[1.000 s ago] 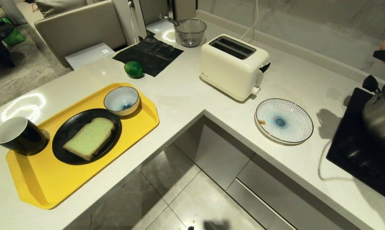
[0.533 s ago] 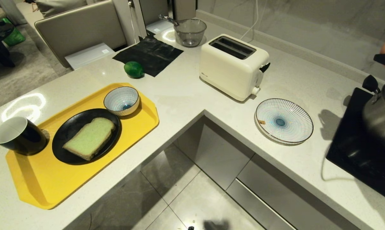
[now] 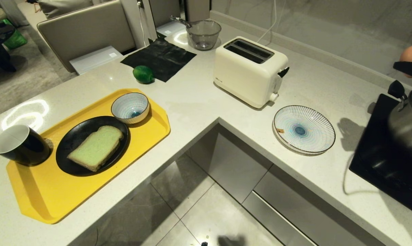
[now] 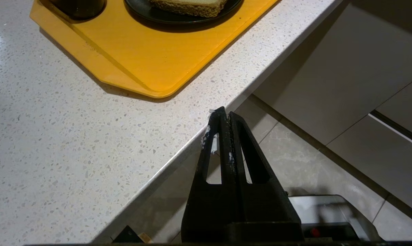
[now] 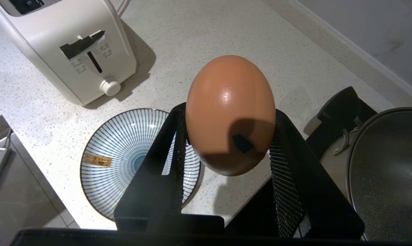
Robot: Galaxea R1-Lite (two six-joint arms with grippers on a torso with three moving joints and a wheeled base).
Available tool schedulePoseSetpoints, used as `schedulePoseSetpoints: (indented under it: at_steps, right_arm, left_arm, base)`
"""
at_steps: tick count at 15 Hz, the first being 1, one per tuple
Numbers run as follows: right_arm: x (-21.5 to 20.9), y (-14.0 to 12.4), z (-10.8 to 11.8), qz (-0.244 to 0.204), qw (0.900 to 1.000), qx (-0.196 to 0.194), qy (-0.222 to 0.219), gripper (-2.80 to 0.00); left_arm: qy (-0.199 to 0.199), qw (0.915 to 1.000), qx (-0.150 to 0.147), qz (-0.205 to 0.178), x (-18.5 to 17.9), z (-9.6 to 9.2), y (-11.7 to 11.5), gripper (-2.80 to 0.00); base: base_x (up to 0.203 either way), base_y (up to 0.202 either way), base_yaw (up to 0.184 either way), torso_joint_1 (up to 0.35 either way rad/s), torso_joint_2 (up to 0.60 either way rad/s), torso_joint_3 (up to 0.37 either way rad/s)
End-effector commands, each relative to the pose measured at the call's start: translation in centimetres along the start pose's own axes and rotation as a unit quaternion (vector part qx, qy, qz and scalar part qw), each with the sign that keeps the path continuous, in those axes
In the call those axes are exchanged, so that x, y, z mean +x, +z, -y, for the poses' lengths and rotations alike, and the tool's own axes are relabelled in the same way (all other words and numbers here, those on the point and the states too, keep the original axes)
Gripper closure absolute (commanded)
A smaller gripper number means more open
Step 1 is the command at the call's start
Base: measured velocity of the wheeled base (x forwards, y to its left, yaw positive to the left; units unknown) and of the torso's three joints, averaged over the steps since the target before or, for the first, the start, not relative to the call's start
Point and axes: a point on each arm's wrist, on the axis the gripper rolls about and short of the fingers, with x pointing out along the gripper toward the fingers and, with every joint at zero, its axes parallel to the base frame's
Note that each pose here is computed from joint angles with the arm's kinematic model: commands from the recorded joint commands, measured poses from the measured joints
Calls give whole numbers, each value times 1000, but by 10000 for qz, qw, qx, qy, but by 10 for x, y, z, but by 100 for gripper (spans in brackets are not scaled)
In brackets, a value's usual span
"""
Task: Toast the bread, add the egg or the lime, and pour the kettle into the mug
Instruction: Put the egg in the bowl
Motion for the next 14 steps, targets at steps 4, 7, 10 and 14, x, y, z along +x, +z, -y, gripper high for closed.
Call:
schedulePoseSetpoints:
  at_steps: [4, 7, 10, 14]
  right_arm:
    - [-1, 2, 0, 51, 10000, -21, 2, 0]
    - [-4, 5, 0, 109, 9999, -25, -1, 0]
    - [-8, 7, -1, 162, 9998, -31, 101, 0]
    - [-9, 8, -1, 196, 9997, -34, 124, 0]
  left_arm:
    - [-1, 10000, -12, 1, 0, 0, 0, 0]
    - [0, 10000, -12, -3, 0, 0, 0, 0]
    - [5, 10000, -12, -3, 0, 0, 0, 0]
    - [5, 10000, -12, -1, 0, 0, 0, 0]
  base:
    - [0, 0, 0, 0, 0, 0]
    - [0, 0, 0, 0, 0, 0]
    - [0, 0, 0, 0, 0, 0]
    - [0, 0, 0, 0, 0, 0]
